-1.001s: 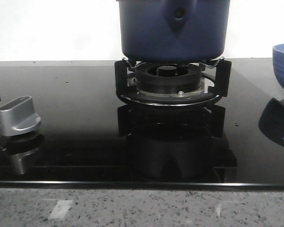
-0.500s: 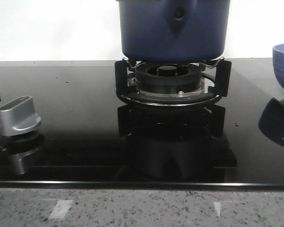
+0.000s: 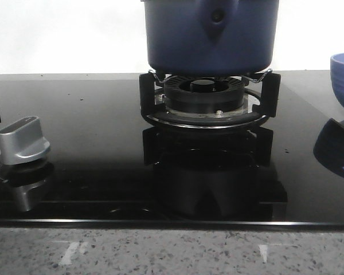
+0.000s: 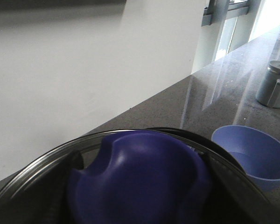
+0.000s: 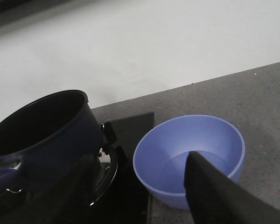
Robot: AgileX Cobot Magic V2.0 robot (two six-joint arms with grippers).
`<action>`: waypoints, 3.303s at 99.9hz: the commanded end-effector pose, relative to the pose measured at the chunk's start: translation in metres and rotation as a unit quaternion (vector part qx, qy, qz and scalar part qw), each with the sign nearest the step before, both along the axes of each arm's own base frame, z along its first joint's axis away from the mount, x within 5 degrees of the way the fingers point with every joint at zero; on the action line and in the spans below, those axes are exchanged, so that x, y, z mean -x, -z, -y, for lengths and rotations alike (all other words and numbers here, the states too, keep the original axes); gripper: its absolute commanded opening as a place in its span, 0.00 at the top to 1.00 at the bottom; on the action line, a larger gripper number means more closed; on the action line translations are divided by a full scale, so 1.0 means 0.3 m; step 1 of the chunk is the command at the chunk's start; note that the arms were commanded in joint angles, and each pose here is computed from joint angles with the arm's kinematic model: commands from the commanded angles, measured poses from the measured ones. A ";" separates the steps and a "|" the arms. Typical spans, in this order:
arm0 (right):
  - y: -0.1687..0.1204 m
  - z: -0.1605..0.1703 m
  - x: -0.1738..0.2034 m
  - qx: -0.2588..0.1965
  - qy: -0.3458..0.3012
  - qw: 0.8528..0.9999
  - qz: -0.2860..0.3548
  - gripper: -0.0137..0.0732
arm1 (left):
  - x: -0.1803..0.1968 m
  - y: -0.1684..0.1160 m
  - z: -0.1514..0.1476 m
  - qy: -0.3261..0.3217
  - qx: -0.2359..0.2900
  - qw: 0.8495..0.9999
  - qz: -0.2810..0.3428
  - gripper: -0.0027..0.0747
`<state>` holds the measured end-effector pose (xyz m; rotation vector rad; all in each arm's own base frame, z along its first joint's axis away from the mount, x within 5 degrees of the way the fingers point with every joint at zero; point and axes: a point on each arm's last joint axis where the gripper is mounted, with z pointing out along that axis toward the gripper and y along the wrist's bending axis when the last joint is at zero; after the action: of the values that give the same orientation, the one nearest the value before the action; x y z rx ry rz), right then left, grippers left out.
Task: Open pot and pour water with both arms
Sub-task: 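Reach the right gripper to the light blue bowl rim and grasp it, then lift the bowl with the right gripper and carry it over the pot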
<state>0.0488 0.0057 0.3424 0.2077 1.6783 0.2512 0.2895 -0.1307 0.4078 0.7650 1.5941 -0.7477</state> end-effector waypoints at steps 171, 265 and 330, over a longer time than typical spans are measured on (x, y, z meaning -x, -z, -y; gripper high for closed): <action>0.082 0.236 -0.695 -0.101 0.083 0.864 -0.486 0.43 | 0.136 -0.049 -0.075 -0.044 0.074 0.996 0.004 0.56; 0.062 0.220 -0.687 -0.111 0.070 0.880 -0.456 0.93 | 0.136 -0.052 -0.075 -0.045 0.081 0.996 0.002 0.56; -0.395 0.059 -0.723 -0.034 -0.044 0.940 -0.336 0.92 | 0.136 -0.055 -0.075 -0.045 0.088 0.995 0.001 0.56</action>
<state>0.2684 -0.0198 0.4325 0.3507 2.4665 0.2926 0.2587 -0.1109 0.3997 0.6224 1.6157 -0.7646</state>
